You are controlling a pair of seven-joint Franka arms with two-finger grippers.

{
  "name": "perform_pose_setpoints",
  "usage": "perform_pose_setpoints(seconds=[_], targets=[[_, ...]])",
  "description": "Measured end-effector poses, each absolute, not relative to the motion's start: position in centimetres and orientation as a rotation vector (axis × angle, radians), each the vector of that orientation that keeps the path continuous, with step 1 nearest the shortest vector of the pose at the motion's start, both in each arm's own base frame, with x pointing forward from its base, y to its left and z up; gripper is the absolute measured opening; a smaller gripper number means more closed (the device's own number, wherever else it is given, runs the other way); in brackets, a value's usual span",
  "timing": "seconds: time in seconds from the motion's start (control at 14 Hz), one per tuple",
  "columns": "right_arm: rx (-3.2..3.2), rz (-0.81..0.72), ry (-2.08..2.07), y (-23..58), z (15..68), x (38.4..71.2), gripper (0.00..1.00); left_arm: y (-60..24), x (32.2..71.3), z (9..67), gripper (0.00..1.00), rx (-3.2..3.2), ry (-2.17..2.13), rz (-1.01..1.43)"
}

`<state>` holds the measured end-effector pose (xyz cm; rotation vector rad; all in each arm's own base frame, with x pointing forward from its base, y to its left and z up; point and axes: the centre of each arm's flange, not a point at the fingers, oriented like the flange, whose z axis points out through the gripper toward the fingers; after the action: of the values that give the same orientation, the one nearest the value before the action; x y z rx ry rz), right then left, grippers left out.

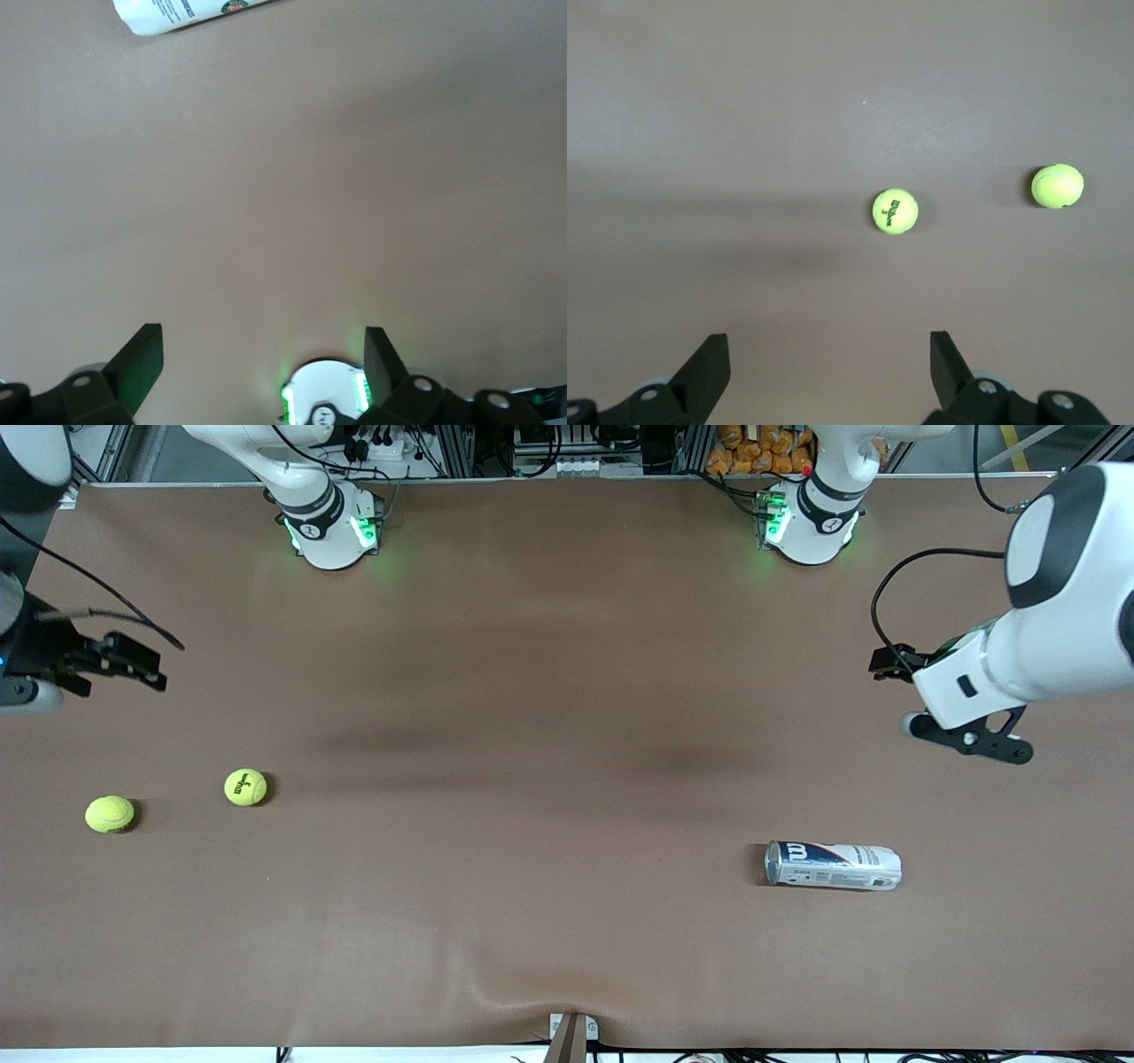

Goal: Insert tennis ball vertically with right arm
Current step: 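Reach the left gripper to the can while the right gripper reaches the ball, then grasp the Wilson can with the left gripper while the right gripper grasps the printed ball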

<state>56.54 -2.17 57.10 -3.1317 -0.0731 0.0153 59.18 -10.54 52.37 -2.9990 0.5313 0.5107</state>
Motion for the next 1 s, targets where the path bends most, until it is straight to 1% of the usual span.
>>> perform_pose_setpoints(seconds=[0.29, 0.64, 0.79, 1.0], targets=[[-3.136, -0.048, -0.039, -3.5, 48.7, 56.7, 1.00, -12.6, 61.7, 47.4, 1.00, -2.848, 0.829, 0.491], [-3.144, -0.220, -0.089, -5.1, 39.5, 55.1, 1.00, -12.3, 65.6, 39.6, 1.00, -2.634, 1.239, 0.466], [-3.147, -0.234, -0.092, -5.9, 36.6, 54.1, 1.00, -12.4, 66.7, 37.1, 1.00, -2.540, 1.380, 0.461], [-3.146, -0.211, -0.091, -5.9, 34.0, 54.0, 1.00, -12.6, 67.6, 33.4, 1.00, -2.441, 1.520, 0.474]])
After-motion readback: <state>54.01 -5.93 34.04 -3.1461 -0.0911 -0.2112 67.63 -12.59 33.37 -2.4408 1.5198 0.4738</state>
